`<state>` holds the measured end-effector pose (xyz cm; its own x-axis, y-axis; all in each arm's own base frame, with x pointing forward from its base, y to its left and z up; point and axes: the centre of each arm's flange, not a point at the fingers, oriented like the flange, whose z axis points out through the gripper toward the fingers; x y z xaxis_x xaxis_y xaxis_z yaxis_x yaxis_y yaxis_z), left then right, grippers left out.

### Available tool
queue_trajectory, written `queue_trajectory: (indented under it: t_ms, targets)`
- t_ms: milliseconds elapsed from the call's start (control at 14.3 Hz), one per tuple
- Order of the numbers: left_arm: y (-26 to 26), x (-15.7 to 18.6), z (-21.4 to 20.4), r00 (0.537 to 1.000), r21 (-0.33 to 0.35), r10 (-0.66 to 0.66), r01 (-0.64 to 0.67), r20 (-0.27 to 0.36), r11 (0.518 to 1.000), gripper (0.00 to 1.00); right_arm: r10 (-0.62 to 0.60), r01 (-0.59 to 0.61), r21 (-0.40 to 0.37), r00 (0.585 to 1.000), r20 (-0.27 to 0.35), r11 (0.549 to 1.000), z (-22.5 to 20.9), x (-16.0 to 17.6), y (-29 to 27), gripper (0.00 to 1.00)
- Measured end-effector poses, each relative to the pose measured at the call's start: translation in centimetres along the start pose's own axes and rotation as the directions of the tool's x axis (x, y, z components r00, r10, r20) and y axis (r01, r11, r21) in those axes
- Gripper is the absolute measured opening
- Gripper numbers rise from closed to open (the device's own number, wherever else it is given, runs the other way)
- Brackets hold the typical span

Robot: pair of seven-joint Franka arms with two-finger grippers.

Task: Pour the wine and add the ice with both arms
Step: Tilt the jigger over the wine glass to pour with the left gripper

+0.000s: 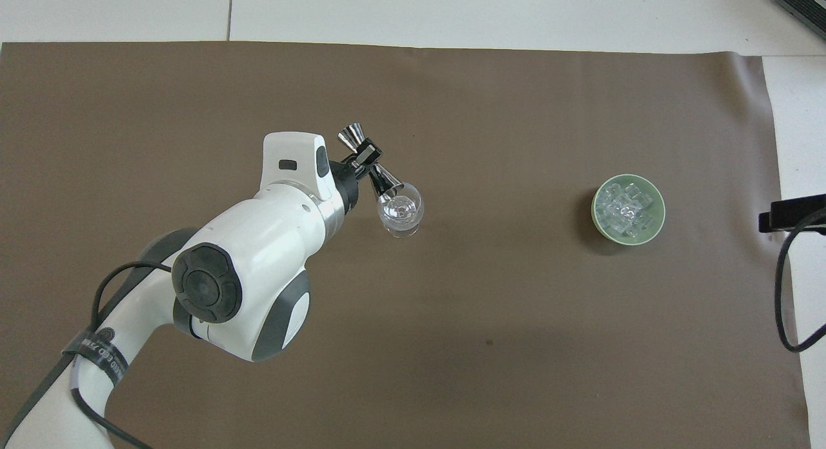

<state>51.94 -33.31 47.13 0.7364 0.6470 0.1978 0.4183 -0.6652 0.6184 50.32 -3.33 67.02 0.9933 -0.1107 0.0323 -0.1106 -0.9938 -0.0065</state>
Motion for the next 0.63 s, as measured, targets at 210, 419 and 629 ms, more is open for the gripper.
queue_trajectory:
  t_ms: [210, 419, 629]
  targets:
    - [0.11, -0.32, 0.02, 0.998, 0.008, 0.060, -0.060, -0.015, 0.998, 0.22, 0.000, 0.000, 0.000, 1.000, 0.000, 1.000, 0.00, 0.00, 0.00, 1.00]
    - [0.20, -0.52, 0.00, 0.995, 0.013, 0.099, -0.099, -0.025, 0.995, 0.22, 0.000, 0.000, 0.000, 1.000, 0.000, 1.000, 0.00, 0.00, 0.00, 1.00]
    - [0.40, -0.72, -0.22, 0.990, 0.015, 0.139, -0.139, -0.036, 0.990, 0.22, 0.000, 0.000, 0.000, 1.000, 0.000, 1.000, 0.00, 0.00, 0.00, 1.00]
